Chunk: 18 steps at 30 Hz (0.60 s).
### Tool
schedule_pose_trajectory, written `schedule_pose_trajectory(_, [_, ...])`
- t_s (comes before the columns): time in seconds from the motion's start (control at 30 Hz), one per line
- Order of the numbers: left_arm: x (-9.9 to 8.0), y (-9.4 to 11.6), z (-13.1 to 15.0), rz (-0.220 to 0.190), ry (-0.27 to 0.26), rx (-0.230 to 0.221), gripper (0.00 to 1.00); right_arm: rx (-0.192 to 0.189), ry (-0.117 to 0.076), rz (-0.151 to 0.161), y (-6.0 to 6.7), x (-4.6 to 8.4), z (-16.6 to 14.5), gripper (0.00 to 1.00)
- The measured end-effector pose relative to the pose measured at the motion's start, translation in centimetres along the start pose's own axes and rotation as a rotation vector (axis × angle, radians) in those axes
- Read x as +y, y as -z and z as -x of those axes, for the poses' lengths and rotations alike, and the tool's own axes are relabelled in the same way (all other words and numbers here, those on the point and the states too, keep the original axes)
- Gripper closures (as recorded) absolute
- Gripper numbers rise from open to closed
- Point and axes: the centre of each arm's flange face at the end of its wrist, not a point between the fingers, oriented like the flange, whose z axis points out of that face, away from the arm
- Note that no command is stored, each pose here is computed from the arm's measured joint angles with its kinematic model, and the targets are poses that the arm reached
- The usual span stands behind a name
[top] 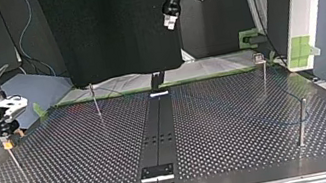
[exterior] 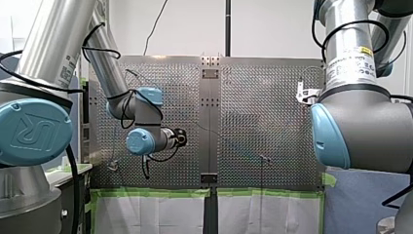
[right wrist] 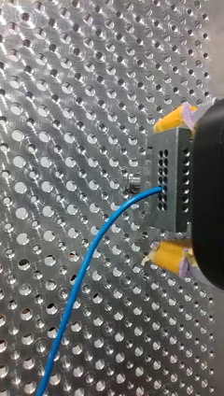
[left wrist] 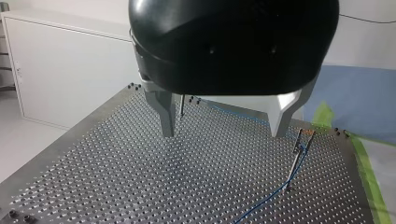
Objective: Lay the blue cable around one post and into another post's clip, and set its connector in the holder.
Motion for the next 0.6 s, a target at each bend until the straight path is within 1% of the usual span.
schedule_pose_trajectory(0.6, [-0.01,0.0,-0.01,-0.001,0.0,0.001,0.02,0.012,0.001,-0.006,-0.26,0.05,-0.56,0.02])
